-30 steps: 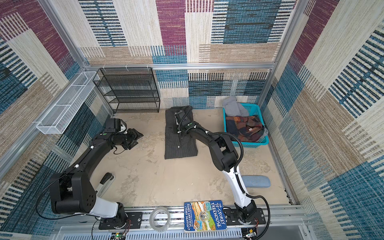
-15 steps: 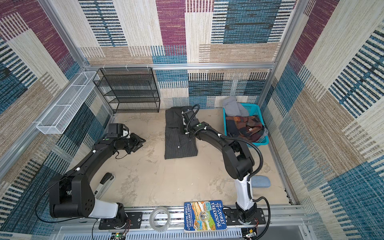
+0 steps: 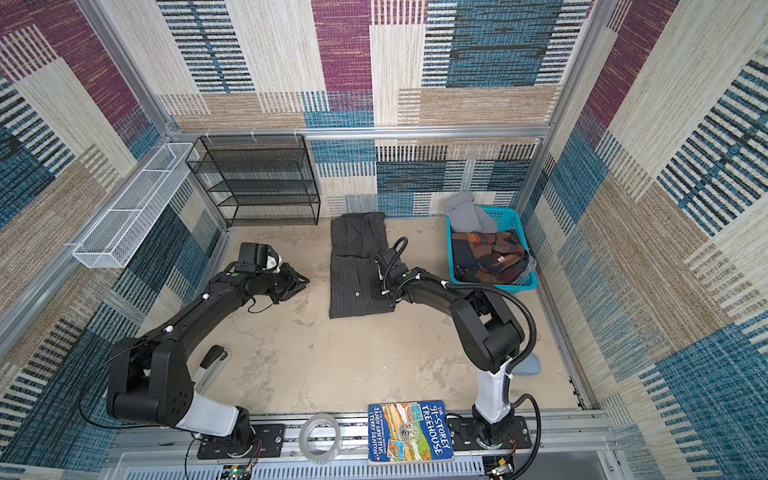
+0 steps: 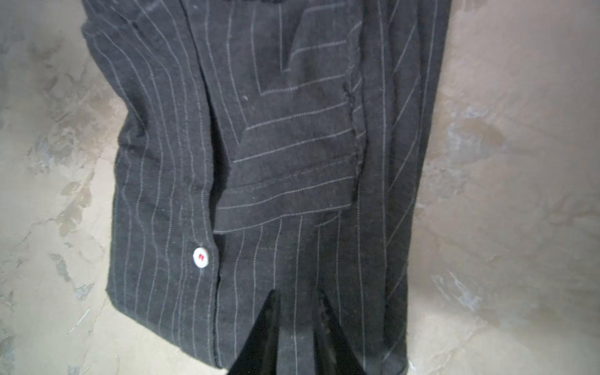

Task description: Fold and stack the long sleeve shirts

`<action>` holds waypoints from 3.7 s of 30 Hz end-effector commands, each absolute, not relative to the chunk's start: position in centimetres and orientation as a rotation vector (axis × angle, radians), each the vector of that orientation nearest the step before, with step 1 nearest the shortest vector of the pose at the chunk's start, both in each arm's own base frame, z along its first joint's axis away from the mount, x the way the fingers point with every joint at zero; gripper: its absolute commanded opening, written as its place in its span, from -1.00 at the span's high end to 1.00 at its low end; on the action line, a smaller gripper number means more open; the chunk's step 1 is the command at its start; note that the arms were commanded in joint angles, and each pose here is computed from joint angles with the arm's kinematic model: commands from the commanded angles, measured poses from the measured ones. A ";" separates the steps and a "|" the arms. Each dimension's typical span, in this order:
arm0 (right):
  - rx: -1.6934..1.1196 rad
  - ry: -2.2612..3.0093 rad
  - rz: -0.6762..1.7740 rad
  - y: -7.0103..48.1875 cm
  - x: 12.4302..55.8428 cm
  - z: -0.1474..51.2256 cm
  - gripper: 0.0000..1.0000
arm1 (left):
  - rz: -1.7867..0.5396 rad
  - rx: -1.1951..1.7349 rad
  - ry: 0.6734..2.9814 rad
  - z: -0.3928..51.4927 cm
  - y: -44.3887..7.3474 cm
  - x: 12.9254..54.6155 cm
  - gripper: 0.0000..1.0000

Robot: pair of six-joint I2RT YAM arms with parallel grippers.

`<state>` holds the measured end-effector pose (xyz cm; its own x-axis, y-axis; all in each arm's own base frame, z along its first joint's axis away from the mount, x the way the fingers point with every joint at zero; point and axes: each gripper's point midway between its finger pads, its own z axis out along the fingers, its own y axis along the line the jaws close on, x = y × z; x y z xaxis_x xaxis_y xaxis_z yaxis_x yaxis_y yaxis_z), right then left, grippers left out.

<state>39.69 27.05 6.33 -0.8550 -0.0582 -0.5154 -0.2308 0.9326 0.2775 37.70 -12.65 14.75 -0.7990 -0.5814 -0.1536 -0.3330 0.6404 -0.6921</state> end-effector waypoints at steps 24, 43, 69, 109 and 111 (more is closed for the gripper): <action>-0.160 2.377 0.372 30.6 49.7 8.0 0.61 | -0.893 -0.731 2.555 13.6 -11.7 37.7 0.49; -0.310 2.236 0.560 34.3 51.1 15.9 0.54 | -0.927 -0.770 2.516 12.9 -11.4 36.6 0.48; -0.427 2.370 0.563 34.2 50.5 9.8 0.58 | -0.909 -0.780 2.574 11.4 -12.3 36.6 0.50; -0.150 2.594 0.689 25.0 36.7 7.6 -0.36 | -0.877 -0.366 2.772 6.1 -18.9 32.6 -0.24; -0.149 2.597 0.736 25.1 36.6 7.1 -0.37 | -0.883 -0.355 2.776 5.6 -19.3 32.9 -0.23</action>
